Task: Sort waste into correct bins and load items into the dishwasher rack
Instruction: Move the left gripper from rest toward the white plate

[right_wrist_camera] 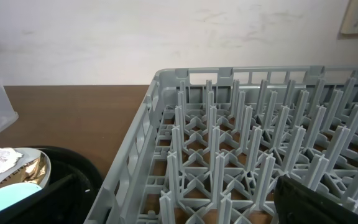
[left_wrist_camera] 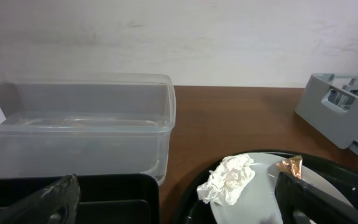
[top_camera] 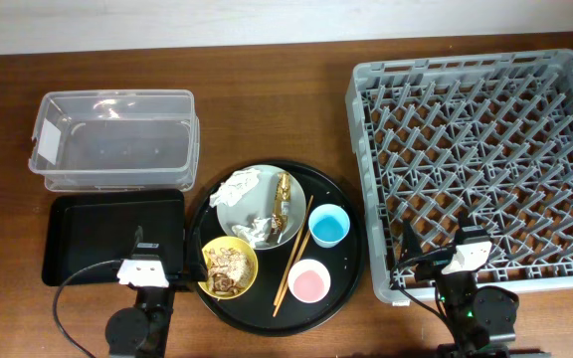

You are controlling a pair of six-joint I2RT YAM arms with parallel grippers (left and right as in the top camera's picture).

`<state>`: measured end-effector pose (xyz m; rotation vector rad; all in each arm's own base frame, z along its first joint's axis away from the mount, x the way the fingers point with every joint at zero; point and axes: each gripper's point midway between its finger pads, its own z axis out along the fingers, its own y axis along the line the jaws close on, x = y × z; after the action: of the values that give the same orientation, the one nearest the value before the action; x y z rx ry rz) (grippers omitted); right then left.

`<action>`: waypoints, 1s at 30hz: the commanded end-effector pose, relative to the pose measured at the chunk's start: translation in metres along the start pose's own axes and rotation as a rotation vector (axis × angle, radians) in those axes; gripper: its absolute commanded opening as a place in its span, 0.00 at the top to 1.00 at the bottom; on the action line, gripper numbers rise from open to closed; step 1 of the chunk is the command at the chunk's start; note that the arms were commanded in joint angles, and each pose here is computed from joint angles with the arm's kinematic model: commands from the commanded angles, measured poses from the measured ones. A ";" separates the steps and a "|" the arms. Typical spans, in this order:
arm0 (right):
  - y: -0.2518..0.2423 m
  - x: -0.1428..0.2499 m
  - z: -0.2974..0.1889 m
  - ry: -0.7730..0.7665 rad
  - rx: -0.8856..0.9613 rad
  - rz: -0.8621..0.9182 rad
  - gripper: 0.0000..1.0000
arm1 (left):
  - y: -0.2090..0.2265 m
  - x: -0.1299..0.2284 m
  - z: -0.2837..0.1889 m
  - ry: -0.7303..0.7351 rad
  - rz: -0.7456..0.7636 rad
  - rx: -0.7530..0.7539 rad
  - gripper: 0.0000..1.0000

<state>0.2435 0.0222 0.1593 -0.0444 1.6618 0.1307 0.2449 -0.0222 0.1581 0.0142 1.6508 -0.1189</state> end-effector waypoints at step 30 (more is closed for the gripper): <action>0.004 -0.022 -0.007 0.067 -0.010 0.021 0.01 | -0.011 -0.006 -0.005 0.136 0.017 0.051 0.01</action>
<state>0.2400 0.0234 0.1591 -0.0447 1.7280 0.1412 0.2408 -0.0251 0.1446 0.0308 1.7720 -0.1286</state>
